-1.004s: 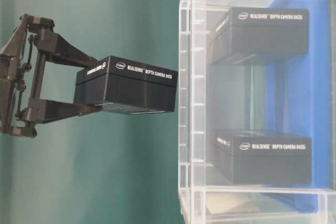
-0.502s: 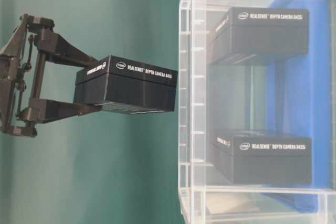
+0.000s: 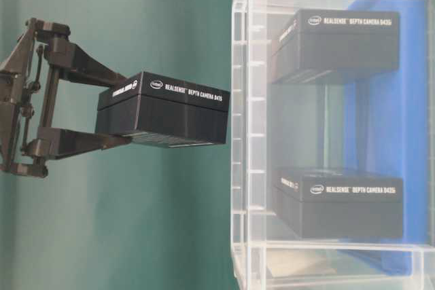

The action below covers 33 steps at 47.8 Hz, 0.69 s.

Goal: Take out the box from the case.
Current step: 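Lift the middle black box upward out of the case with the right gripper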

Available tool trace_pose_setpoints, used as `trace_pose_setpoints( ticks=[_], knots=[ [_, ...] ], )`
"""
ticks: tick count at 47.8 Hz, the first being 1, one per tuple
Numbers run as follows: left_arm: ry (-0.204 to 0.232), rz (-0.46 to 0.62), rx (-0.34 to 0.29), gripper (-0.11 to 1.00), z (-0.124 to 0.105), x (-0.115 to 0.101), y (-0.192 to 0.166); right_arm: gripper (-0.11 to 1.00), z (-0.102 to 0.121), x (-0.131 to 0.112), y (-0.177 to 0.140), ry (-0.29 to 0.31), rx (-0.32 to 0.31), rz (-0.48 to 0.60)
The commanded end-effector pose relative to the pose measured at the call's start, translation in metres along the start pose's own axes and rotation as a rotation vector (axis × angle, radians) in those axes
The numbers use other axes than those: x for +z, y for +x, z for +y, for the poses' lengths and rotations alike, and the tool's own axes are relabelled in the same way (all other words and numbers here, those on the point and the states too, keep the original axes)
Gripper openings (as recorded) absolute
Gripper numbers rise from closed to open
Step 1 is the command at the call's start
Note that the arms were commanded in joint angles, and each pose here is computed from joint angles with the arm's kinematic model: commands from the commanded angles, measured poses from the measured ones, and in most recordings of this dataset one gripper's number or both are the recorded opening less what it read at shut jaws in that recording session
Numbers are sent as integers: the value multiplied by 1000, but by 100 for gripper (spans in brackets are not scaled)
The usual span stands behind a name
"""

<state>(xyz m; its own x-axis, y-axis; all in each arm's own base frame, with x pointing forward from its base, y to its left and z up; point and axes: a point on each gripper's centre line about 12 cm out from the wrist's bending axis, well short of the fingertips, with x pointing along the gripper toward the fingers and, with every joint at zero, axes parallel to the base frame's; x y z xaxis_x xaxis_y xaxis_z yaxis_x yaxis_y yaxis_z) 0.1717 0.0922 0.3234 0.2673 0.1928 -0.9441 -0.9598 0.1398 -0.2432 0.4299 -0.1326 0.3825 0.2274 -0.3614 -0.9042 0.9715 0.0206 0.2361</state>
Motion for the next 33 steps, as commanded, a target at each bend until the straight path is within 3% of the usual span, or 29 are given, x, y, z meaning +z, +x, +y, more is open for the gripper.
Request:
trace_pose_setpoints(
  ticks=[1, 18, 33],
  knots=[
    [-3, -9, -9, 95, -1, 2, -3, 68, -4, 10, -33, 20, 78, -27],
    [-2, -8, -7, 95, 0, 1, -3, 68, -5, 10, -33, 20, 75, -29],
    [-1, -8, -4, 95, 1, 0, -2, 68, 0, -8, -39, -10, 82, -15]
  ],
)
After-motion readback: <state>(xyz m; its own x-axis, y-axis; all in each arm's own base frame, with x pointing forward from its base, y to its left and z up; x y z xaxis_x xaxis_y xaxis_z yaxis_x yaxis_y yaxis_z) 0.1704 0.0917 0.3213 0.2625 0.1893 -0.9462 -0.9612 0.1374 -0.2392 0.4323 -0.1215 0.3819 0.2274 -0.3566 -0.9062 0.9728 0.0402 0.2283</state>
